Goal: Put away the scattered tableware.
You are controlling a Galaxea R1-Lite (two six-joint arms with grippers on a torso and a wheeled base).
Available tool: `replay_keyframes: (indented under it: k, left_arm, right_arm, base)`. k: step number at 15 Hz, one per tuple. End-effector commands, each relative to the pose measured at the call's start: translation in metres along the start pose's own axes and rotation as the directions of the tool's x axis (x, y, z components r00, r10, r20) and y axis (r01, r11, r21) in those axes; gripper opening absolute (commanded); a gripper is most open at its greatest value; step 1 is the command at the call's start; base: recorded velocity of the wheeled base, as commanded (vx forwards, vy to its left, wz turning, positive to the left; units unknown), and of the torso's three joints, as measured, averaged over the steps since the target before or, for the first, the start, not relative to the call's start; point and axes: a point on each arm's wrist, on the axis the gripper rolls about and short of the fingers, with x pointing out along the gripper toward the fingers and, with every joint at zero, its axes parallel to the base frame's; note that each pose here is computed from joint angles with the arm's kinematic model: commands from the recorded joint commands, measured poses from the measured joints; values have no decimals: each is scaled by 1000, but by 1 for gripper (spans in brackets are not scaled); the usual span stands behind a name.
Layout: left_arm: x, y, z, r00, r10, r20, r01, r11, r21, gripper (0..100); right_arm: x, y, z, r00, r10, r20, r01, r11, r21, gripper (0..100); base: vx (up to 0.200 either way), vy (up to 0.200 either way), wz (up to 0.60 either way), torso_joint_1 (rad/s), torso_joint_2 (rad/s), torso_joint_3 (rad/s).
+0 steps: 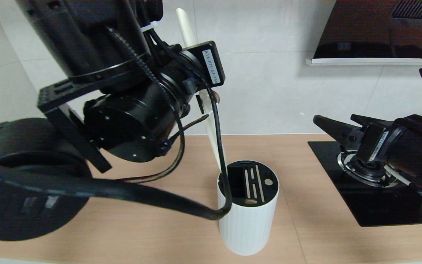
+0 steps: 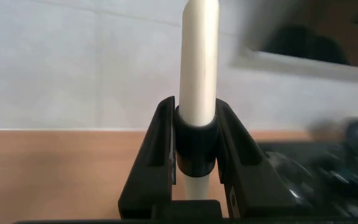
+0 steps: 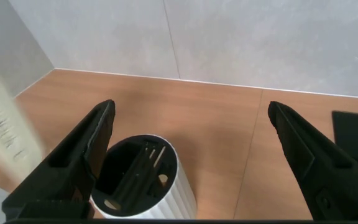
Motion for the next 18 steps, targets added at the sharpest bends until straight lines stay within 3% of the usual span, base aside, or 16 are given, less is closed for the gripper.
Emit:
replay_keyframes:
  k: [1,3,5,18]
  left_arm:
    - [13,-11,-34,1000,21,-23,-20,998,60,0]
    - [13,-25,-55,1000,8,-23,-7,997,75,0]
    - [12,-26,-64,1000,7,-27,-5,995,101,0]
    - [22,-30,-91,999,16,-33,-12,993,116,0]
  right_arm:
    - [2,0,-2,1000,-2,-9,2,1000,-2,100]
    - [2,0,-2,1000,-1,-7,1,1000,-2,100]
    - [3,0,-2,1000,-2,-10,2,1000,-2,100]
    - [3,1,-6,1000,1,-24,-1,1000,-7,100]
  base:
    - [0,0,0,0,0,0]
    - [0,0,0,0,0,0]
    - [0,0,0,0,0,0]
    - [0,0,0,0,0,0]
